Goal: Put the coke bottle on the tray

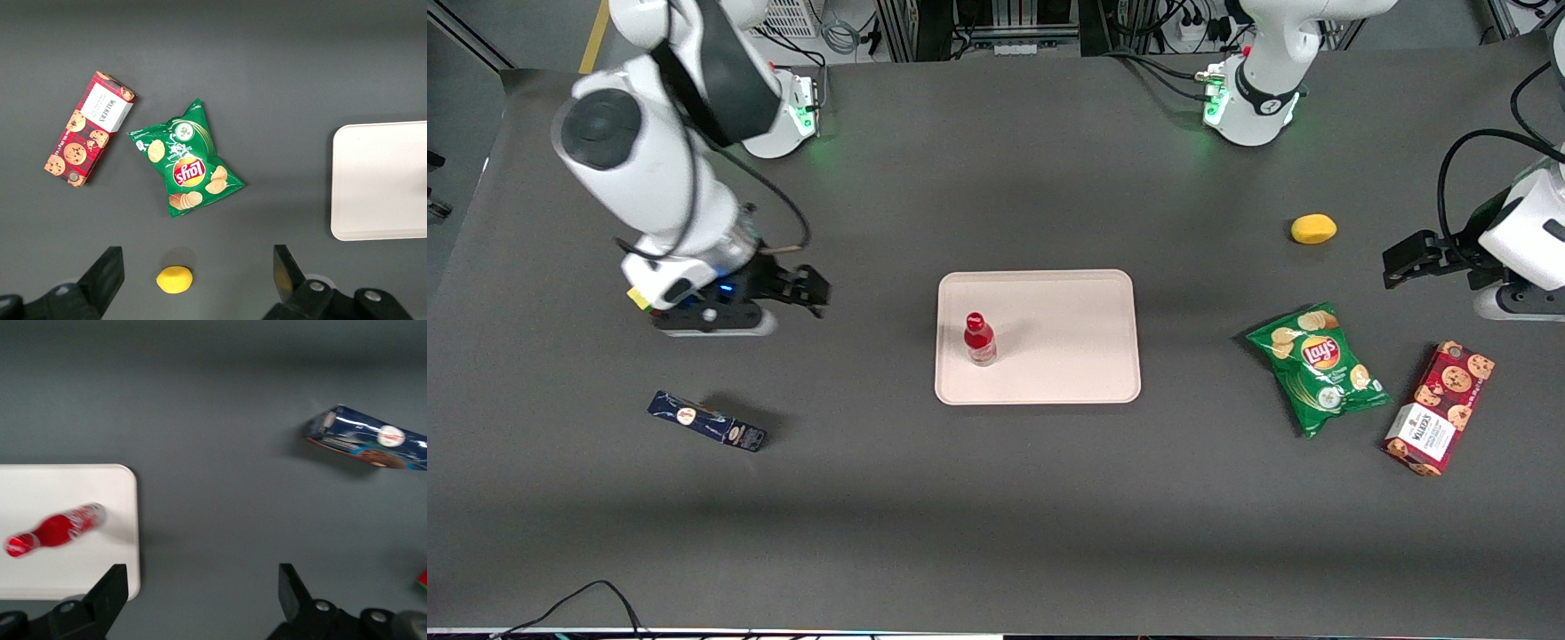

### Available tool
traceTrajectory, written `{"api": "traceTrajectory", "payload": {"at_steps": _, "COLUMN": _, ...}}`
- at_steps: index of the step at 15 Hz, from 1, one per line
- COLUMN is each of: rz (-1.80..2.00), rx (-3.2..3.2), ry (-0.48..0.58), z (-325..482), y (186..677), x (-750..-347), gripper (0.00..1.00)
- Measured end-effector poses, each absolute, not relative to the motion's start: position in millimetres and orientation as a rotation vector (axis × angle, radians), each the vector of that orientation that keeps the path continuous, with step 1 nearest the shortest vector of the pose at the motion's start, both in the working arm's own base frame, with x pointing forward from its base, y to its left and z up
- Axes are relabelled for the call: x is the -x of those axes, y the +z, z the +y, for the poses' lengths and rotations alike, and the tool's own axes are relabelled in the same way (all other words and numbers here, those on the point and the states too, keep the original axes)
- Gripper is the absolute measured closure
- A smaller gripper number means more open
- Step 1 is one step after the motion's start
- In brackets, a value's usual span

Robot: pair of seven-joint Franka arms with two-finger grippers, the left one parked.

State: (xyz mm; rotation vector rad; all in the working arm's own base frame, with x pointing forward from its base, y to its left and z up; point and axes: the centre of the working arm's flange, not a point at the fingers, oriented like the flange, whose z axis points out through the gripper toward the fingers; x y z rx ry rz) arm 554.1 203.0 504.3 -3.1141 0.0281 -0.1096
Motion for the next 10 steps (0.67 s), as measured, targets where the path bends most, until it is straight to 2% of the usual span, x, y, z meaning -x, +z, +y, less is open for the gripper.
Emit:
{"api": "traceTrajectory", "payload": {"at_steps": 4, "rz": 0.056, "rx": 3.116, "ry": -0.094, "z": 103.2, "y": 511.1, "x": -517.4, "gripper": 0.0}}
{"api": "traceTrajectory", "payload": {"at_steps": 7, "rz": 0.147, "rx": 3.1, "ry": -0.072, "z": 60.9, "y": 513.3, "x": -484.2, "gripper": 0.0}}
{"api": "traceTrajectory", "payload": {"at_steps": 10, "rz": 0.142, "rx": 3.075, "ry": -0.08, "z": 18.2, "y": 530.1, "x": -472.5, "gripper": 0.0}}
